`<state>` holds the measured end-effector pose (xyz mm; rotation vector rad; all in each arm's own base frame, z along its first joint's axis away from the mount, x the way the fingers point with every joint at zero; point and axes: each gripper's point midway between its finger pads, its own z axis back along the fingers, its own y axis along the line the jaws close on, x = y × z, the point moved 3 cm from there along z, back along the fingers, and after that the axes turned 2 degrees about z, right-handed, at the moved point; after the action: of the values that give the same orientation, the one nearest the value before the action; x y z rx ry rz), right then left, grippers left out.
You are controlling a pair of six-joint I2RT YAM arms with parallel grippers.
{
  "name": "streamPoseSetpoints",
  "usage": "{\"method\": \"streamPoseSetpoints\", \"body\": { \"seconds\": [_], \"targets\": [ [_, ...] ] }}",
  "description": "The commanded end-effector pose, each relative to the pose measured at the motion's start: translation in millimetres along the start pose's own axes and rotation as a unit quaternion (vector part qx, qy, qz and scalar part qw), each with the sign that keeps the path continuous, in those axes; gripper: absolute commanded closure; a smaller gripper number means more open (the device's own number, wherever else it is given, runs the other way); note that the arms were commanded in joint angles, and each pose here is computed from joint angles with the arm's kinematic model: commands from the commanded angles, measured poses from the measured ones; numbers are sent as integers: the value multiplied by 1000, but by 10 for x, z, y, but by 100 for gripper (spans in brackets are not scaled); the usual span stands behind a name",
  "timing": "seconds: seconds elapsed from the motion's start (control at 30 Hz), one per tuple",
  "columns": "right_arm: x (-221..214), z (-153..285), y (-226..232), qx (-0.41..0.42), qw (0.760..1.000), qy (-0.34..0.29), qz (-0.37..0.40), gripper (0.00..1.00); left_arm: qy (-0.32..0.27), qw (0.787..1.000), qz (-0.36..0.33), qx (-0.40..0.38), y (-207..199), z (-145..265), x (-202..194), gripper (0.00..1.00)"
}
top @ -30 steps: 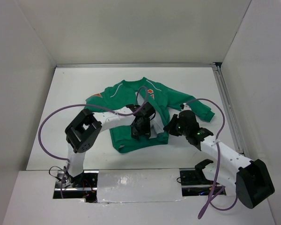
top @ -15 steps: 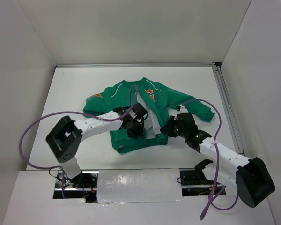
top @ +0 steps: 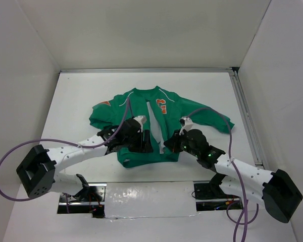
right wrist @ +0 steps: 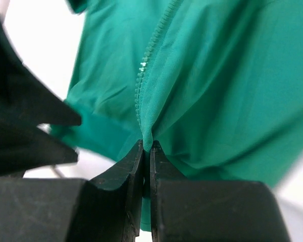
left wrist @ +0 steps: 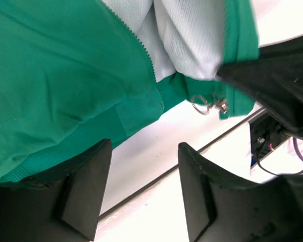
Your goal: Zip up the jacket
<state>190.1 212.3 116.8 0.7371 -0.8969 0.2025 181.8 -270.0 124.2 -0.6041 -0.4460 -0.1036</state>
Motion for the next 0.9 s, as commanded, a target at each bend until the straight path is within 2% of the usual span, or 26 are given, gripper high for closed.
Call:
{"method": "streamPoseSetpoints", "body": {
  "seconds": [0.0, 0.1, 0.3, 0.47, 0.73, 0.87],
  "targets": [
    [244, 3, -142, -83, 996, -34, -20, 100, -12, 1000, 4, -14, -133, -32, 148, 31],
    [177, 10, -254, -117, 992, -24, -38, 100, 20, 1000, 7, 2, -169, -233, 168, 29],
    [160, 82, -312, -126, 990, -30, -56, 100, 73, 996, 13, 41, -155, -558, 154, 27],
    [201, 137, -329, -122, 990, -44, -59, 100, 114, 988, 35, 95, 8, -719, 23, 27],
    [141, 141, -349, -113, 991, -33, -61, 100, 136, 973, 55, 177, 103, -883, -165, 28],
    [105, 132, -372, -118, 991, -26, -60, 100, 146, 968, 70, 193, 87, -954, -163, 32]
  ]
}}
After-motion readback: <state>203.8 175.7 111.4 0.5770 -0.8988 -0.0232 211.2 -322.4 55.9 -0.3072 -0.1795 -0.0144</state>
